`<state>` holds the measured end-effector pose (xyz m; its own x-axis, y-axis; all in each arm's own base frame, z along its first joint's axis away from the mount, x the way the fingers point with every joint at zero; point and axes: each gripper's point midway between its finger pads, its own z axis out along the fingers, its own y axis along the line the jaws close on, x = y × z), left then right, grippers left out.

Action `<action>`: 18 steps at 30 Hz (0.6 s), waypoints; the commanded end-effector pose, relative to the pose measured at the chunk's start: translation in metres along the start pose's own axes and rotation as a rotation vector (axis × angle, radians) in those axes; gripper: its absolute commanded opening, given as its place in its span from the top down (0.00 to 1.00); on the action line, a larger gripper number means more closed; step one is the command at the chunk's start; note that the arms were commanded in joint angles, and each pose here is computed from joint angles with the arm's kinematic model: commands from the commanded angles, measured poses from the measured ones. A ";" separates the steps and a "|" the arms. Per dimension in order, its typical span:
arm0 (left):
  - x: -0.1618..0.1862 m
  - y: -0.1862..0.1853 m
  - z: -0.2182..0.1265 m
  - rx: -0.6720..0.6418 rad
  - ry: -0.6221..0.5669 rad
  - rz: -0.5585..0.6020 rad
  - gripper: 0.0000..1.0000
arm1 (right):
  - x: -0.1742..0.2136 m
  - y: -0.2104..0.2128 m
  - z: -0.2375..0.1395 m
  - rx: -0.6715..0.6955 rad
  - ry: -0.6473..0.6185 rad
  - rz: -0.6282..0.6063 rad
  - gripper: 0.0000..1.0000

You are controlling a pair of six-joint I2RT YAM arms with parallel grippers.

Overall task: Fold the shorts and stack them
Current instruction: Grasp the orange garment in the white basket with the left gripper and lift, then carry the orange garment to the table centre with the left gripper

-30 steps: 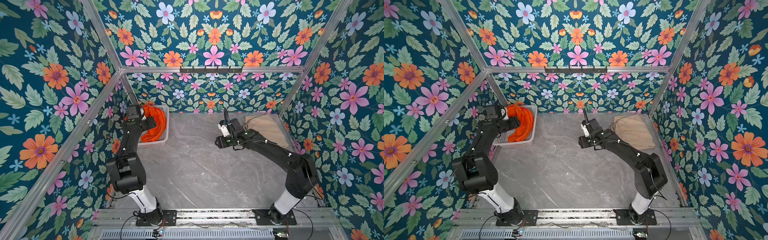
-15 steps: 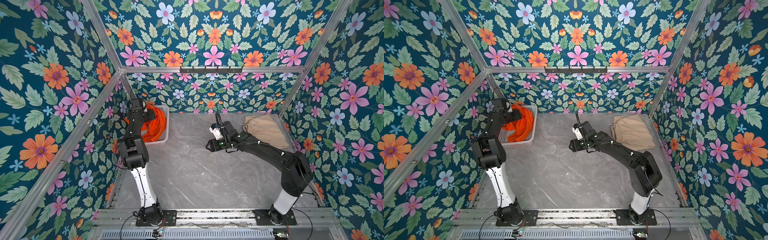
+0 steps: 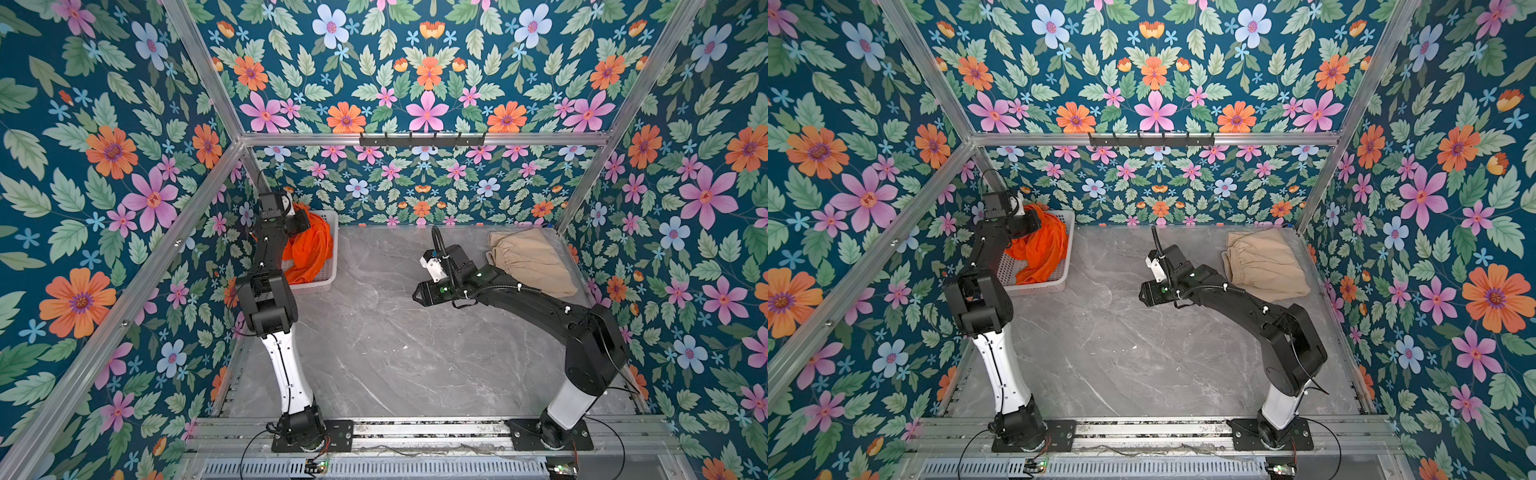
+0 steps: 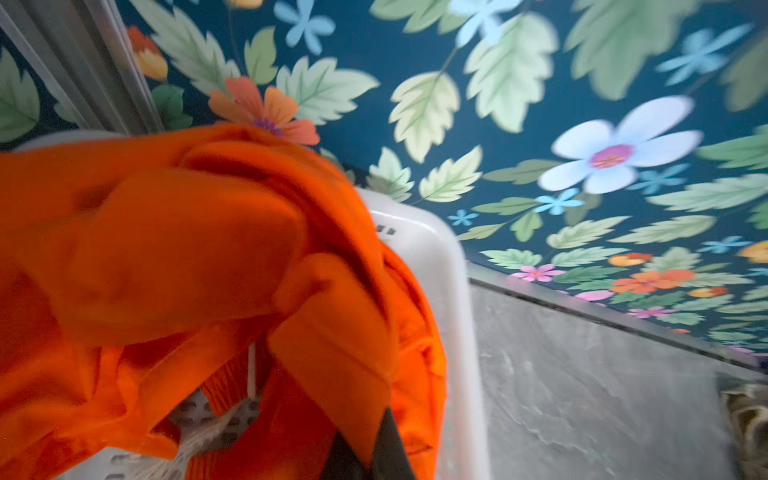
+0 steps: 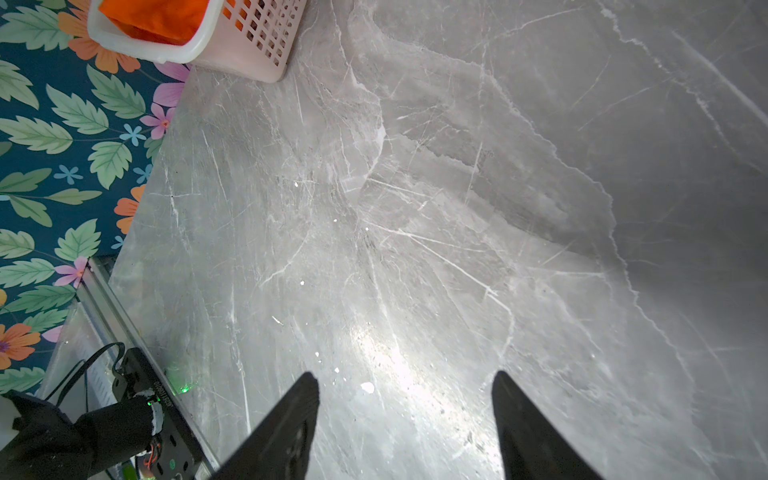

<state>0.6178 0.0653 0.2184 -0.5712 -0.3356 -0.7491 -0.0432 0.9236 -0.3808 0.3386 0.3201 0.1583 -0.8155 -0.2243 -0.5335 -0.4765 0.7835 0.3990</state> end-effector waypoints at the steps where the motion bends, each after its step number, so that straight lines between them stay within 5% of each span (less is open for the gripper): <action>1: -0.037 -0.042 -0.048 0.116 -0.115 0.054 1.00 | -0.014 0.008 -0.006 -0.022 -0.042 0.006 0.34; 10: -0.062 -0.176 -0.188 0.266 -0.239 0.329 1.00 | -0.044 0.031 -0.024 -0.095 -0.123 -0.003 0.34; 18: -0.035 -0.298 -0.279 0.473 -0.317 0.519 1.00 | -0.062 0.023 -0.047 -0.044 -0.168 0.002 0.34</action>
<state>0.4364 -0.1303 0.5069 -0.1723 -0.0218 -0.9848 0.5280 0.8419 -0.1110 0.3572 0.3356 0.2305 -0.7537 -0.1399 -0.6421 -0.5177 0.7282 0.4490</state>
